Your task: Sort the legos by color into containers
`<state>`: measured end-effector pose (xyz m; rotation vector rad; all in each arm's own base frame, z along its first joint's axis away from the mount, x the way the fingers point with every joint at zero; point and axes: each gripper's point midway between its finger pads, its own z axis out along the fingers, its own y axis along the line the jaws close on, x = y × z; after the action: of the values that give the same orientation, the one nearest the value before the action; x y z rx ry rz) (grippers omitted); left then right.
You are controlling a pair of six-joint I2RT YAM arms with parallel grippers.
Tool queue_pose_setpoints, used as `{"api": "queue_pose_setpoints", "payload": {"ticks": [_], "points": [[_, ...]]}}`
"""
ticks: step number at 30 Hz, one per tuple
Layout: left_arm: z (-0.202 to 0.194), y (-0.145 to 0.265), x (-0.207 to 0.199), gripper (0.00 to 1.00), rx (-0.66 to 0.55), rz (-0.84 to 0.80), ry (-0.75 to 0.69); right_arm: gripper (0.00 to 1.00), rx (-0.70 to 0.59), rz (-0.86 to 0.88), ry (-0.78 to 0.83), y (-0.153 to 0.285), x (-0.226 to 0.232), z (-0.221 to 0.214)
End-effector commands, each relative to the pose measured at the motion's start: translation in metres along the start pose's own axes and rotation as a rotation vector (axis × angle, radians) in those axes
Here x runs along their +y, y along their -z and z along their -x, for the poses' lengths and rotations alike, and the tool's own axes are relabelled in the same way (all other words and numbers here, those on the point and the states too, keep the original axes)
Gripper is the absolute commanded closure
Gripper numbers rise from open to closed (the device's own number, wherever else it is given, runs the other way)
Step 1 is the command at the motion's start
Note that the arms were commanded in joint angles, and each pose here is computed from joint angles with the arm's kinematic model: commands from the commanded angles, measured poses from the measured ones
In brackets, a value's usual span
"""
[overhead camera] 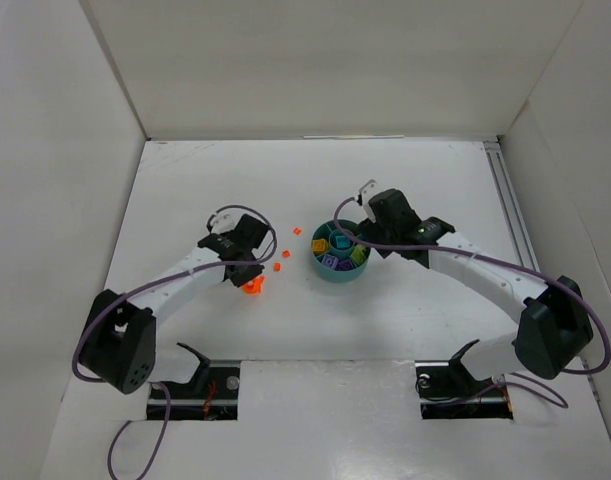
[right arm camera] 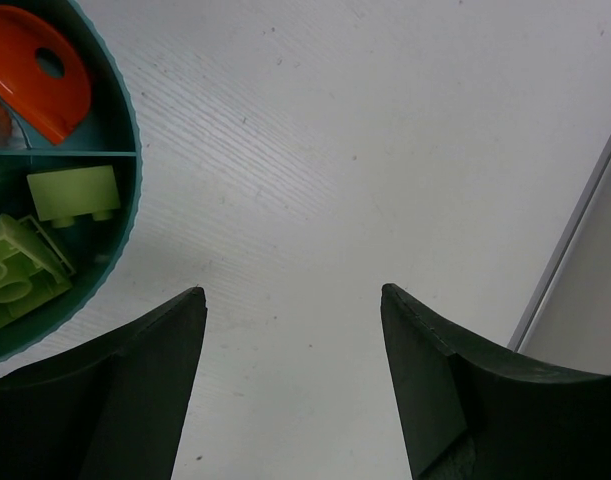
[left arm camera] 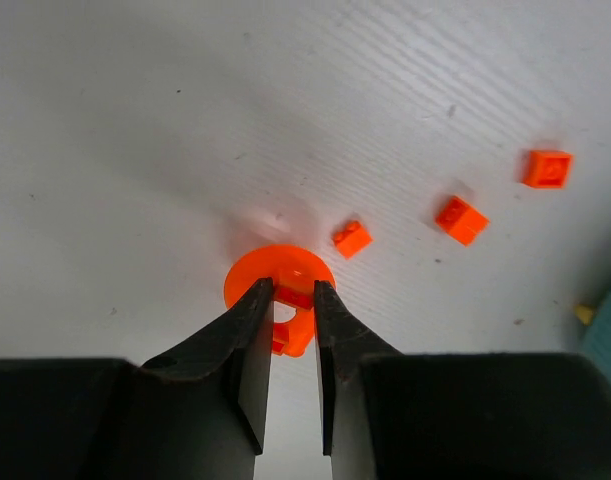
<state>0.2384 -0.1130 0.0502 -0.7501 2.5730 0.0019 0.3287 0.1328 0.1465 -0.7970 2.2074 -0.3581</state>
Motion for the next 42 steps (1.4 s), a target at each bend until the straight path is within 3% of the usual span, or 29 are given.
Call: {"api": "queue_pose_setpoints", "payload": {"ticks": [1,9,17,20,31,42], "points": [[0.027,0.036,-0.021,0.96,-0.081,-0.096,0.014,0.25,-0.065,-0.031,-0.048,0.006,-0.012,0.012],[0.065,0.08,-0.057,0.96,-0.22,-0.265,-0.071,0.25,-0.085,-0.079,-0.185,0.017,-0.046,-0.006],[0.103,0.165,-0.171,0.95,-0.393,-0.829,-0.213,0.25,-0.193,-0.155,-0.361,0.042,-0.093,-0.027],[0.109,0.181,-0.203,0.93,-0.432,-0.902,-0.253,0.25,-0.227,-0.163,-0.389,0.046,-0.105,-0.029],[0.106,0.178,-0.317,0.93,-0.488,-0.998,-0.193,0.25,-0.186,-0.167,-0.393,0.036,-0.114,-0.046],[0.064,0.14,-0.339,0.95,-0.428,-1.012,-0.191,0.25,-0.182,-0.157,-0.408,0.03,-0.118,-0.055]]}}
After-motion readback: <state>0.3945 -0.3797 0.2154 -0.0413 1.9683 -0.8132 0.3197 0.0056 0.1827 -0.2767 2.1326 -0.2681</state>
